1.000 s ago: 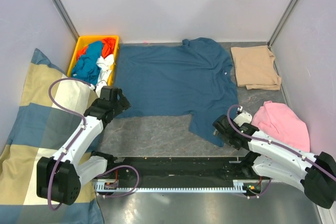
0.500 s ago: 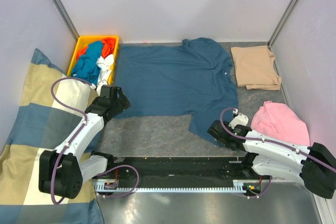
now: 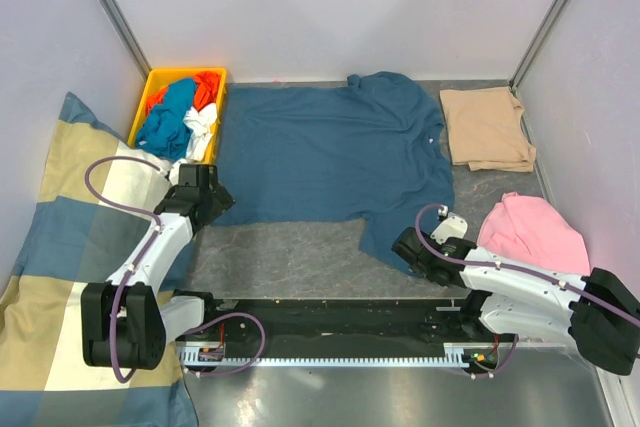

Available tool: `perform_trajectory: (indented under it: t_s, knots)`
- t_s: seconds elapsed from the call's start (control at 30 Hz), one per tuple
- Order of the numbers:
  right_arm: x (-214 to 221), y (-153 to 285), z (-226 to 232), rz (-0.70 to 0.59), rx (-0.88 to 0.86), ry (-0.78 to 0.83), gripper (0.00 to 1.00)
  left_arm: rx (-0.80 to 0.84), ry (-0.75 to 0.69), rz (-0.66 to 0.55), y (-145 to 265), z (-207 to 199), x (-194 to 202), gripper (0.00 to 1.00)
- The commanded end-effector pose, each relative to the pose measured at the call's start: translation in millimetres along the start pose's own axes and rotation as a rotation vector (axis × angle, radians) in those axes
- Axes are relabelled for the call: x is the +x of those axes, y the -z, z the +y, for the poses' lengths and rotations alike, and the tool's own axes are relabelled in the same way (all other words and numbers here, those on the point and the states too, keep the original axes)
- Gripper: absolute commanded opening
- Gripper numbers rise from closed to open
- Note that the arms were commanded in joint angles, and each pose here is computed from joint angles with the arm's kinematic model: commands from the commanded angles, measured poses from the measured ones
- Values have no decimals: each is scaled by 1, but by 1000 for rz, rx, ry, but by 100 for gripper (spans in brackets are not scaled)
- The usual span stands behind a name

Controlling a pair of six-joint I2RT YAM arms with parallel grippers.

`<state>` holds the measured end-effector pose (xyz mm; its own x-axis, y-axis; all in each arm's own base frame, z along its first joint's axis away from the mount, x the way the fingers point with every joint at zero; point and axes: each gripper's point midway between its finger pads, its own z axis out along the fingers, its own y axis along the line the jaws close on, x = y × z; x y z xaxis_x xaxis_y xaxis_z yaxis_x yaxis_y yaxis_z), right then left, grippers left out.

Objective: Fold and stack the t-shirts
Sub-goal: Fold the tshirt

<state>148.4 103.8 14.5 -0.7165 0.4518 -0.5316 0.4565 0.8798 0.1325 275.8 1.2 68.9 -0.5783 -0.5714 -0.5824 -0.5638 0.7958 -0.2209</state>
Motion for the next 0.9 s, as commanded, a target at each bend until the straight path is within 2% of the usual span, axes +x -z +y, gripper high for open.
perform_trajectory:
  t_s: [0.0, 0.17, 0.23, 0.27, 0.53, 0.63, 0.87]
  knots:
    - [-1, 9, 30, 23, -102, -6, 0, -99, 15, 3, -3, 21, 6, 84]
    - [-16, 17, 35, -22, -110, 6, 0, -125, 38, 21, -4, 29, 15, 83]
    - [-17, 19, 36, -26, -118, 8, 0, -127, 49, 27, -5, 29, 17, 78]
    - [-18, 19, 37, -28, -119, 8, 0, -132, 49, 36, -6, 29, 19, 68]
    - [-19, 23, 32, -32, -131, -8, 0, -155, 56, 52, -19, 26, 18, 60]
    - [-20, 24, 32, -32, -134, -10, 0, -174, 50, 55, -25, 26, 17, 48]
    - [-24, 26, 32, -42, -129, -8, 0, -212, 26, 49, -35, 29, 13, 2]
